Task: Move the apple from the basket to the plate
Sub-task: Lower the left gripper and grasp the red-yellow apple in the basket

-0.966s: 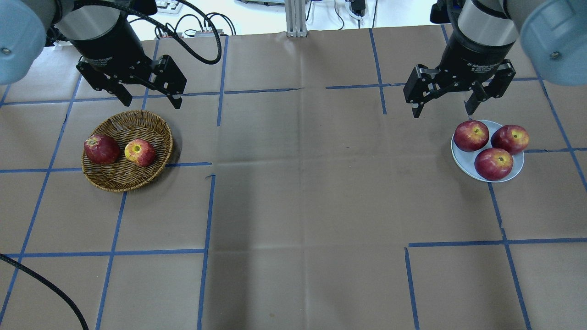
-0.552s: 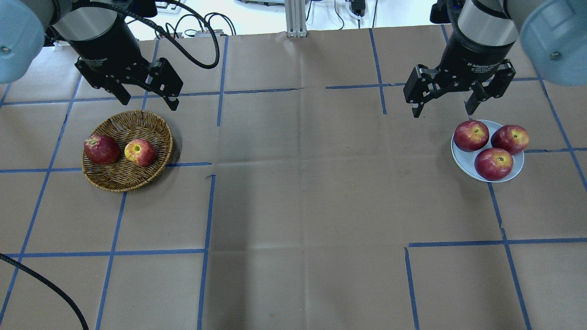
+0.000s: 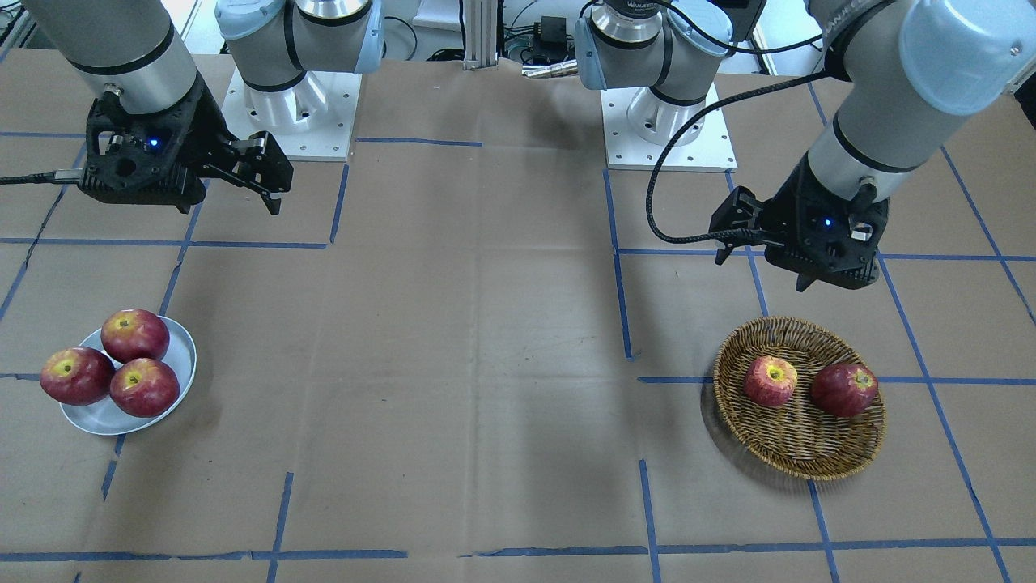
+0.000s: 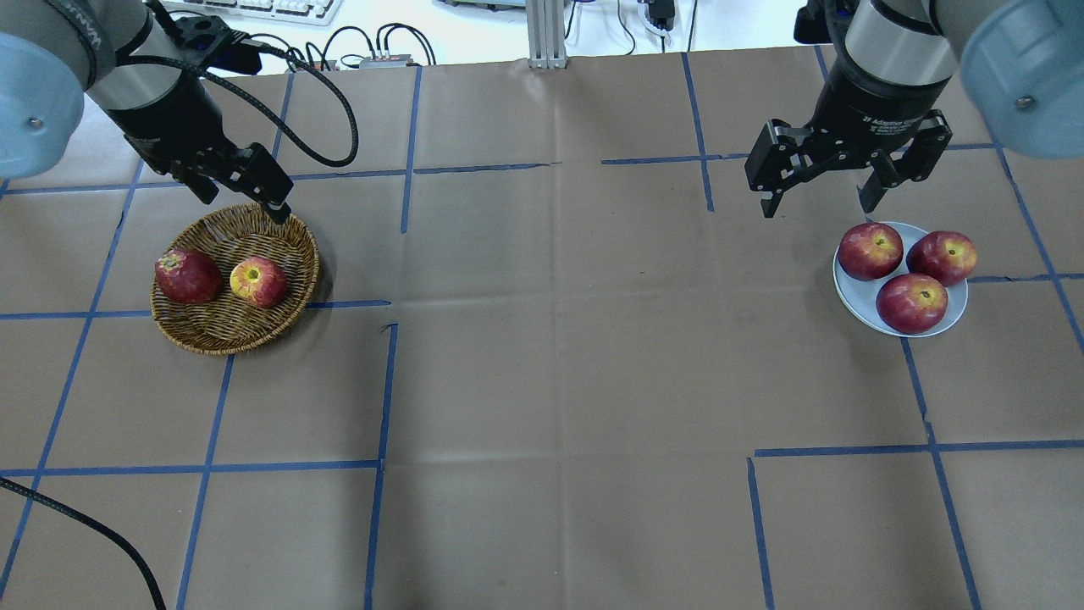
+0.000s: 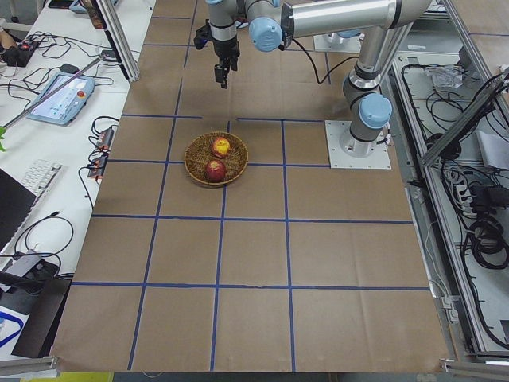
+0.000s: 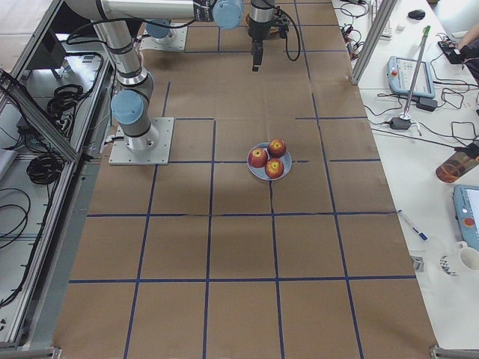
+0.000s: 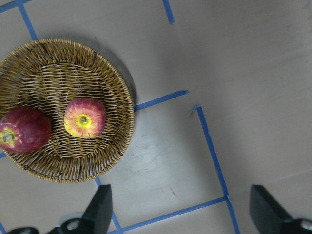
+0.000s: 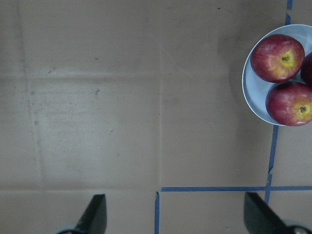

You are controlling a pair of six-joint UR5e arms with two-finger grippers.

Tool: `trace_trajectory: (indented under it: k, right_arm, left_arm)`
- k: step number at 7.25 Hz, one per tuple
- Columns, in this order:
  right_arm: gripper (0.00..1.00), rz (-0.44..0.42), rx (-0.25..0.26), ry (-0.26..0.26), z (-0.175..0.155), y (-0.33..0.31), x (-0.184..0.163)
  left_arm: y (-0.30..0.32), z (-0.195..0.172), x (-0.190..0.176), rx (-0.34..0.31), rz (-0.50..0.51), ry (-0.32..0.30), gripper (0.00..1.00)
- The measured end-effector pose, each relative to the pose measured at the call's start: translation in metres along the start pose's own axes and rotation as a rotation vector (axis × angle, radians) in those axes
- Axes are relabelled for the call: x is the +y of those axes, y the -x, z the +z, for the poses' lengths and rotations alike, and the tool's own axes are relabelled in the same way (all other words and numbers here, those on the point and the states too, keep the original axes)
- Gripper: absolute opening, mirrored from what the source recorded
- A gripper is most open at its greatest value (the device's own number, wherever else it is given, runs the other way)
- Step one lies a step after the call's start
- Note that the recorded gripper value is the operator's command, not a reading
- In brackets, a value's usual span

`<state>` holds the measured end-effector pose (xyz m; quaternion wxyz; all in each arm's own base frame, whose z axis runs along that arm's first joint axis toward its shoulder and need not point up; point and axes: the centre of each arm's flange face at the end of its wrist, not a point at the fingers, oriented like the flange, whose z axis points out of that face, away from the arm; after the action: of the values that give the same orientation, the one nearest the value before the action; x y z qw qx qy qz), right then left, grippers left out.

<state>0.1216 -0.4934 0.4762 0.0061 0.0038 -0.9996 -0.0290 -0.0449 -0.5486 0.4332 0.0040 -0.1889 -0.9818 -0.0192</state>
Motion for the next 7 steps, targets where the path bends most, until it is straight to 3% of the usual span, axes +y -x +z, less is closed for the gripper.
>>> trace_trajectory:
  k: [3,5,7]
  right_arm:
    - [1.00,0.001,0.000,0.000,0.000,0.000,0.000]
    - [1.00,0.000,0.000,0.000,0.000,0.000,0.000]
    - [1.00,0.000,0.000,0.000,0.000,0.000,0.000]
  left_arm:
    - [0.087,0.084,-0.008,-0.055,0.064,0.026,0.99]
    - [0.104,0.135,-0.002,-0.081,0.177,0.008,0.99]
    - [0.106,0.167,-0.001,-0.061,0.212,0.026,0.99]
